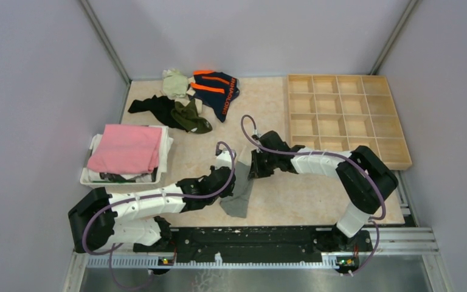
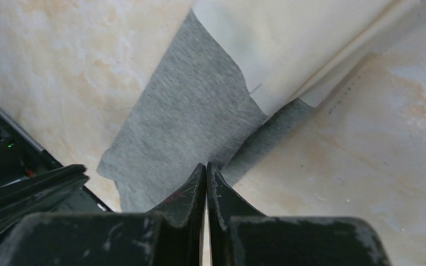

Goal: Roll the underwear
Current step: Fold the underwear at the center of the board.

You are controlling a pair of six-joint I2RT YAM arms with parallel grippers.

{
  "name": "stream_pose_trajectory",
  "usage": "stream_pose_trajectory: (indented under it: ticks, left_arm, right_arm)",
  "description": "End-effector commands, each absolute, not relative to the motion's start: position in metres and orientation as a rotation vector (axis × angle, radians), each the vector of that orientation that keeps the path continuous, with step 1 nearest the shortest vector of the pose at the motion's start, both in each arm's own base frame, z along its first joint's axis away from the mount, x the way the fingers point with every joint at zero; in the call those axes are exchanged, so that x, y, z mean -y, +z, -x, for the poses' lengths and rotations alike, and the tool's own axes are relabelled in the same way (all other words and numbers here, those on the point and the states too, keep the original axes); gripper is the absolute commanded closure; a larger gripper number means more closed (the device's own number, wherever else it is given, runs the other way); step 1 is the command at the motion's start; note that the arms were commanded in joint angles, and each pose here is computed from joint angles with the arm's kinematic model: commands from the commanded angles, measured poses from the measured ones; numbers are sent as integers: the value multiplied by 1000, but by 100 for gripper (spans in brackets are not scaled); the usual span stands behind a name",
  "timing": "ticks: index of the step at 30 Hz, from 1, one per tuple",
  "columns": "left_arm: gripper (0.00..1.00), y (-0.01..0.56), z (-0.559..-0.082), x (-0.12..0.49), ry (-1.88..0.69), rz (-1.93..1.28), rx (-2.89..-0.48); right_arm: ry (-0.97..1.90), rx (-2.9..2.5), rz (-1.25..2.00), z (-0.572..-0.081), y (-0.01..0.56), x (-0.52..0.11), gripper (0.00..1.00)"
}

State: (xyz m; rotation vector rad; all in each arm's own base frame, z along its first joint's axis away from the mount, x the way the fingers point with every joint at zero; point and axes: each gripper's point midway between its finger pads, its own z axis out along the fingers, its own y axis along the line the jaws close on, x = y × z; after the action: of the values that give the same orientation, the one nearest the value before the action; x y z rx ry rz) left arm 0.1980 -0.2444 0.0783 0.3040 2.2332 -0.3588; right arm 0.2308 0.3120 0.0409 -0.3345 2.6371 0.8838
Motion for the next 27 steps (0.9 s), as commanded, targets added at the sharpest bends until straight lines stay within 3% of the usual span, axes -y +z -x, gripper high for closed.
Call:
stream_pose_trajectory:
  ticks: [1, 10, 19, 27]
  left_arm:
    - [99, 80, -202, 242, -347, -272, -2219]
    - [100, 79, -204, 239, -331, -264, -2219]
    - [100, 85, -206, 234, -334, -224, -2204]
    - [100, 81, -206, 233, -345, -205, -2216]
  right_arm:
    - [800, -2649, 341, -230, 26, -301, 98]
    - [742, -2615, 350, -233, 36, -292, 98]
    - [917, -2488, 343, -232, 86, -309, 99]
    - [1036, -2518, 400, -211, 75, -333, 100]
